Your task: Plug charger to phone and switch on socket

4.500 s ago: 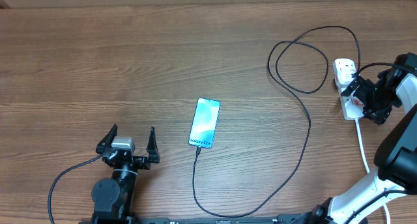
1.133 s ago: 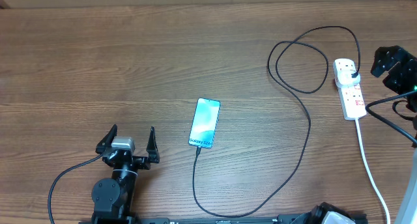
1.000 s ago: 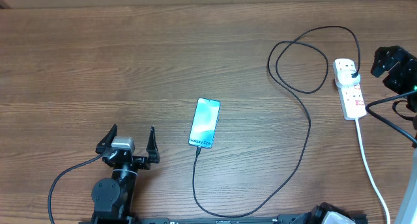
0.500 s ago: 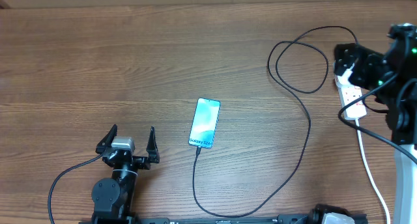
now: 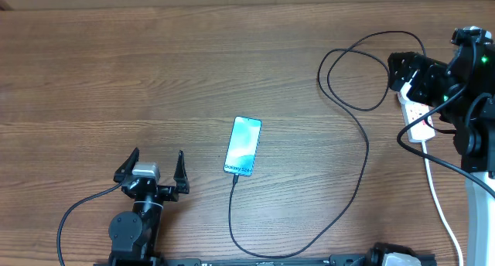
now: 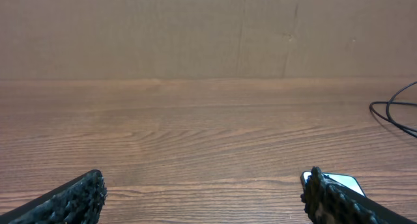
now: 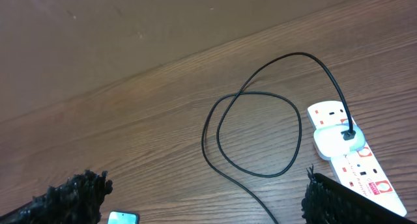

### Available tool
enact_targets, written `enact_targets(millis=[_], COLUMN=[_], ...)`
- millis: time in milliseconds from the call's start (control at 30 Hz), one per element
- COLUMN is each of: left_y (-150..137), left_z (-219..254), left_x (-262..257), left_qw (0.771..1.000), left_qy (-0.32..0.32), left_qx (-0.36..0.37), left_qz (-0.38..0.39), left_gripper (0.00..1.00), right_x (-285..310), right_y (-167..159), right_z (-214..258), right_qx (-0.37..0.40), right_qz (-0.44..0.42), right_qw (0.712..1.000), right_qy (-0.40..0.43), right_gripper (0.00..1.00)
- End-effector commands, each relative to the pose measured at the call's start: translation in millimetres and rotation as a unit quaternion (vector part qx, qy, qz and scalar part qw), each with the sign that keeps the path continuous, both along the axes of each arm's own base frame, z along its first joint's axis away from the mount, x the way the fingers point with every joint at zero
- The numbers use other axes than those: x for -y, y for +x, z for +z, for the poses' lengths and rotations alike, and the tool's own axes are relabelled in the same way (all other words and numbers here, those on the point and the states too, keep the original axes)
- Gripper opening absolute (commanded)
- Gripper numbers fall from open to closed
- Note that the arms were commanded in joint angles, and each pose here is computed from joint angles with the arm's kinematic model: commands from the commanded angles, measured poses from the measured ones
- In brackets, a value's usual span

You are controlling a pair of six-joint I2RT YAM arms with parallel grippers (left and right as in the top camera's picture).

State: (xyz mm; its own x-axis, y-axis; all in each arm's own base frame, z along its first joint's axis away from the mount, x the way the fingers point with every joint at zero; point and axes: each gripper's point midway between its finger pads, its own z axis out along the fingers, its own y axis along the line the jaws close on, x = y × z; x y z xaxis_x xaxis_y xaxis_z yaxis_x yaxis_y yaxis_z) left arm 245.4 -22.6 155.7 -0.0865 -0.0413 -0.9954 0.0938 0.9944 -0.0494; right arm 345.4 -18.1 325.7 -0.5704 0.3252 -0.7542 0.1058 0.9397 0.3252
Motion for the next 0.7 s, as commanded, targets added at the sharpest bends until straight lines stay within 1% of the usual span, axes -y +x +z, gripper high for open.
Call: enact_targets(millis=[0,133,233,533,667], left_y=[-0.2,-0.2,-0.2,-0.2,-0.2], left_z=[0.0,0.0,0.0,0.0,0.0], left_x=[-1.3,-1.3,-1.3,-1.3,-1.3], left_qw=[1.0,1.0,1.0,1.0,1.0], left_qy=[0.013,0.013,0.013,0.013,0.013], left_qx=[0.004,0.003,0.003,0.003,0.004], left_qz=[0.003,0.003,0.003,0.003,0.003], left_gripper=[1.0,0.99,1.0,1.0,0.99], right_x=[-0.9,-0.9,-1.0,-2.9,-4.1], right_y=[-1.6,-1.6,-2.5,-13.3,-20.3], right_z=[9.5,7.0,-4.9,-69.9,-90.0], right_qx=[0.013,0.01,-0.004,-0.08,-0.108], right_qz=[0.002,0.002,0.002,0.002,0.002], right_qw=[1.0,1.0,1.0,0.997,0.994], right_qy=[-0.005,-0.004,-0.002,0.012,0.017], right_gripper=[1.0,1.0,1.0,1.0,1.0])
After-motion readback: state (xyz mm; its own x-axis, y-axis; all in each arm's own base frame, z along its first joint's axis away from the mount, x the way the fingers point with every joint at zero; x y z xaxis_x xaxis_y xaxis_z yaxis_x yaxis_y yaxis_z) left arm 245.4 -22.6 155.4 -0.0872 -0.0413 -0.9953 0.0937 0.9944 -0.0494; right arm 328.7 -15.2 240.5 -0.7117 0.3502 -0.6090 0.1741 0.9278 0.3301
